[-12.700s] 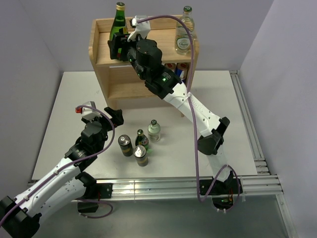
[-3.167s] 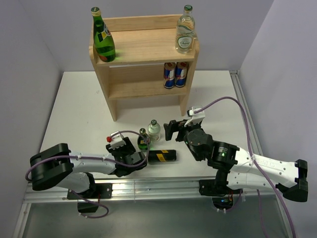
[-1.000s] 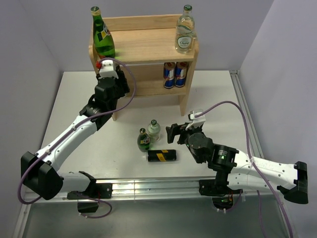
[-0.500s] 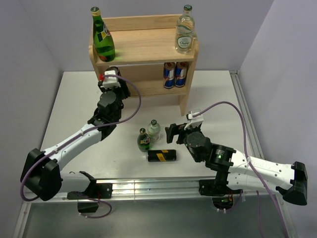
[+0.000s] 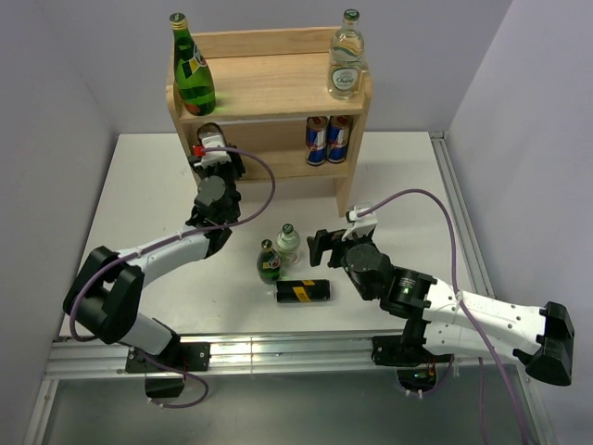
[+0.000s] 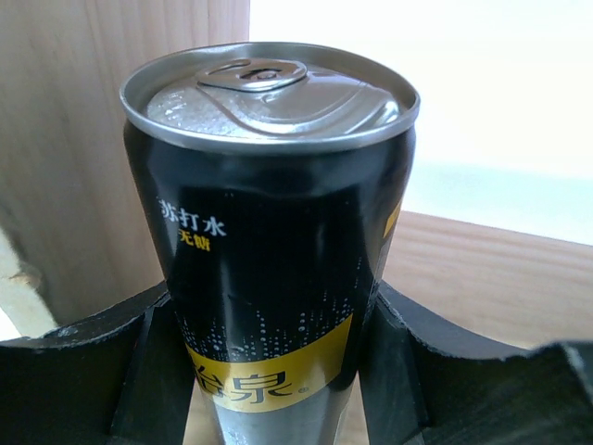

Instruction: Place and organize the beverage onto the shelf

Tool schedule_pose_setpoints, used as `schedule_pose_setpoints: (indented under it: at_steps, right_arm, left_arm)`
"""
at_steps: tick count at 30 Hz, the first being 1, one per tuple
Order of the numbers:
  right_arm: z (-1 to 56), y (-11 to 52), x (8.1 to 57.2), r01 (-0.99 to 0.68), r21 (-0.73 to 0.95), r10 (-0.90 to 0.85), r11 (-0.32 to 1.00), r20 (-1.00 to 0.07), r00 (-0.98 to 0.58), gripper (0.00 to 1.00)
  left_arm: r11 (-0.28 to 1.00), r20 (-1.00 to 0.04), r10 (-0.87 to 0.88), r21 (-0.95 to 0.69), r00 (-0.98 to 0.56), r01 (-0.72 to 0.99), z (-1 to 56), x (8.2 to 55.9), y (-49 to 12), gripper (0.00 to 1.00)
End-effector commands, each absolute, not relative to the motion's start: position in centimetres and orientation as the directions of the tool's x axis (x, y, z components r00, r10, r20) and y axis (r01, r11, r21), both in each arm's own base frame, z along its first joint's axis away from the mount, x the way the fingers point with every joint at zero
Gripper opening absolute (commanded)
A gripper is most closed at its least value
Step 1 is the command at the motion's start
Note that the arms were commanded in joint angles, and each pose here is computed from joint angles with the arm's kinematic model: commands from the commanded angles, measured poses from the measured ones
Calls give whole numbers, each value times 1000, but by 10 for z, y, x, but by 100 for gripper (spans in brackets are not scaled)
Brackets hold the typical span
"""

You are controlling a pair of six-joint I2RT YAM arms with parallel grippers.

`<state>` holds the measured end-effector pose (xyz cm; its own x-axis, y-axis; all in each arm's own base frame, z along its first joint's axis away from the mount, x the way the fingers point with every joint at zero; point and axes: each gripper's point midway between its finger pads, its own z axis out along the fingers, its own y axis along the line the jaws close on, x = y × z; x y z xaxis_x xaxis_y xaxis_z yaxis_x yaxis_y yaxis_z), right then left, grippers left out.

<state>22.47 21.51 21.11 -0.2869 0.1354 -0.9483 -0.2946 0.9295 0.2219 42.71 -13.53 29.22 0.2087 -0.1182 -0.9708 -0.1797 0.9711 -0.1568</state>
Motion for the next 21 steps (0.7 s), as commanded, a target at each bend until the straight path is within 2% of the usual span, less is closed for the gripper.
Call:
schedule_pose_setpoints:
  at_steps: [1, 9, 15, 18, 19, 21]
  right_arm:
    - [211, 217, 229, -290, 244, 161, 925, -946, -281, 100]
    - [207, 217, 230, -293, 242, 156, 925, -945, -289, 100]
    - [208, 216, 230, -292, 245, 160, 924, -944, -287, 100]
    - [211, 215, 230, -294, 249, 165, 923, -945, -283, 100]
    - [211, 215, 230, -294, 250, 166, 922, -945, -283, 100]
    - [211, 216, 229, -296, 252, 167, 921, -944, -284, 100]
  left_arm:
    - [947, -927, -148, -233, 344, -220, 335, 430, -124, 0]
    - [954, -970, -104, -160, 220, -253, 308, 461, -125, 0]
    - [950, -969, -138, -189, 207, -248, 301, 467, -123, 17]
    - [952, -972, -138, -183, 192, -243, 297, 466, -124, 35]
    - [954, -973, -137, -180, 186, -240, 296, 465, -124, 53]
    - [953, -973, -145, -186, 181, -237, 294, 464, -124, 64]
